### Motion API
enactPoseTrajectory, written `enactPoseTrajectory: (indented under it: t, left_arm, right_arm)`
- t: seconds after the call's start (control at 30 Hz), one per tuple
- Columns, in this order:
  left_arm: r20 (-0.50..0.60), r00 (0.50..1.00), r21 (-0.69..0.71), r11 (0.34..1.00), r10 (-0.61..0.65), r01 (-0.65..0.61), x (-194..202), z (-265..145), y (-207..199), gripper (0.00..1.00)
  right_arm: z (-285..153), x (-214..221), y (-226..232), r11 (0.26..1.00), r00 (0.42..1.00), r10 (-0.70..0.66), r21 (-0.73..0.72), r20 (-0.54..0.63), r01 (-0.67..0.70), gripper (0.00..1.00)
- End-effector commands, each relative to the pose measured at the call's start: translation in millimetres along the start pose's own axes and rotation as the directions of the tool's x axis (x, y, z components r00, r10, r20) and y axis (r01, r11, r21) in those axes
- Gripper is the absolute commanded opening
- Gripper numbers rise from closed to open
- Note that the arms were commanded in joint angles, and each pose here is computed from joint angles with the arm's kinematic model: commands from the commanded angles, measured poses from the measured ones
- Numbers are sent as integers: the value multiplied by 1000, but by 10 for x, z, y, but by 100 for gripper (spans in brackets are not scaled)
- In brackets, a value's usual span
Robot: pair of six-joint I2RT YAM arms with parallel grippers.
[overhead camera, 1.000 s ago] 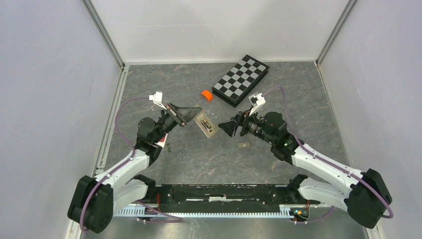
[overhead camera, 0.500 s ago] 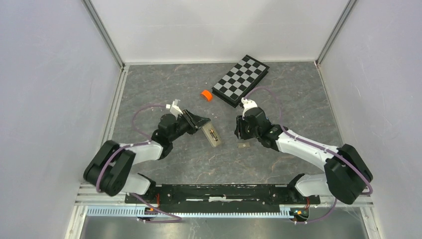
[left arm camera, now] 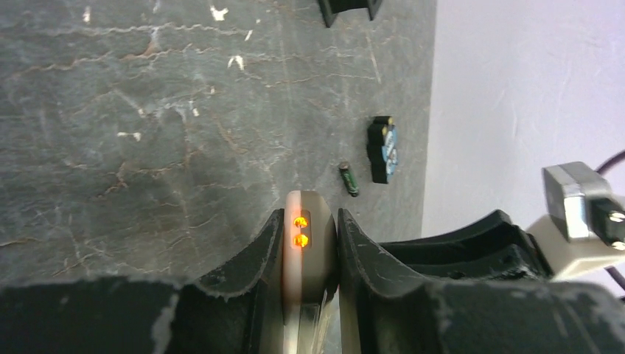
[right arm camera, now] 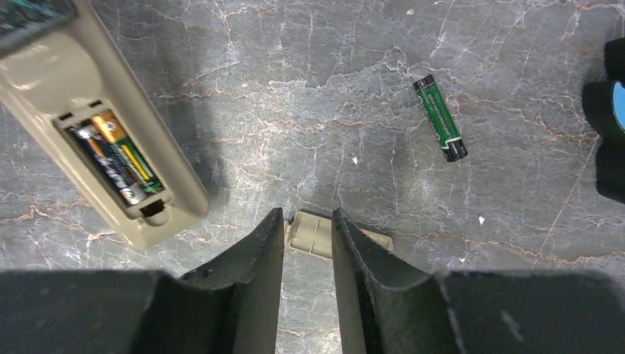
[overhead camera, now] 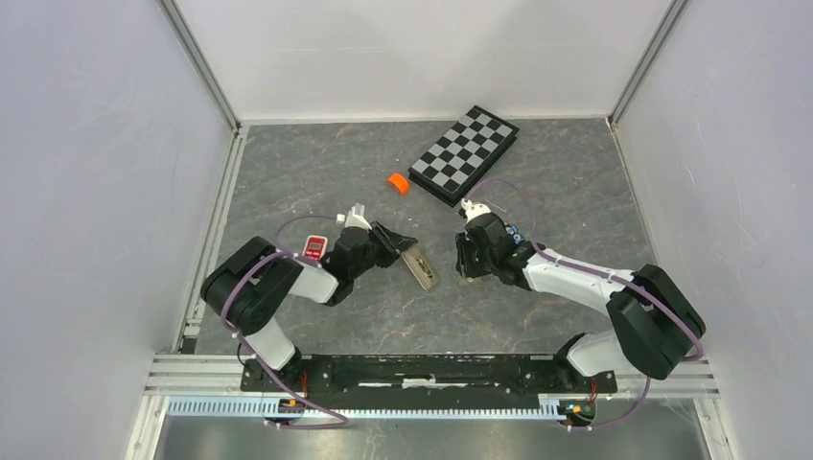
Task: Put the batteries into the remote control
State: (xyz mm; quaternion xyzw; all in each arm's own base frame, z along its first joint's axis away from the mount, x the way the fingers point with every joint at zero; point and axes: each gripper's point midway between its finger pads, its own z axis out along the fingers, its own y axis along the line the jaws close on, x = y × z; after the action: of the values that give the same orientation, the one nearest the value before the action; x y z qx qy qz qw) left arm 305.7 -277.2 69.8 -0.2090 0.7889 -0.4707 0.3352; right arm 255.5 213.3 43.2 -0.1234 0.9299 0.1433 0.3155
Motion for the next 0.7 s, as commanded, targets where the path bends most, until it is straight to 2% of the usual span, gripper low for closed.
enactPoseTrajectory:
  t: [0.0,0.27,0.43,0.5,0.67]
  left_arm:
    - [79,997,-7,1000,16,-16,-37,121,-109,9]
    - [100,994,-128,991,40,-27,4,28,124,29]
    - [92,996,-201,980,7,12,91,-68,318,45]
    - [93,996,-224,974,-3,24,110,-100,378,55]
    - [95,995,-273,961,-14,40,119,-170,455,65]
  right_arm:
    - [22,27,-9,1000,1000,-12,1,0,12,35]
    - [27,89,-2,1000,1000,-11,-9,-20,11,35]
    - [16,124,-9,1000,999,-20,-5,-27,19,36]
    - [12,126,-5,1000,999,-21,-7,-27,21,37]
    - [15,152,12,1000,999,-20,-11,-32,20,39]
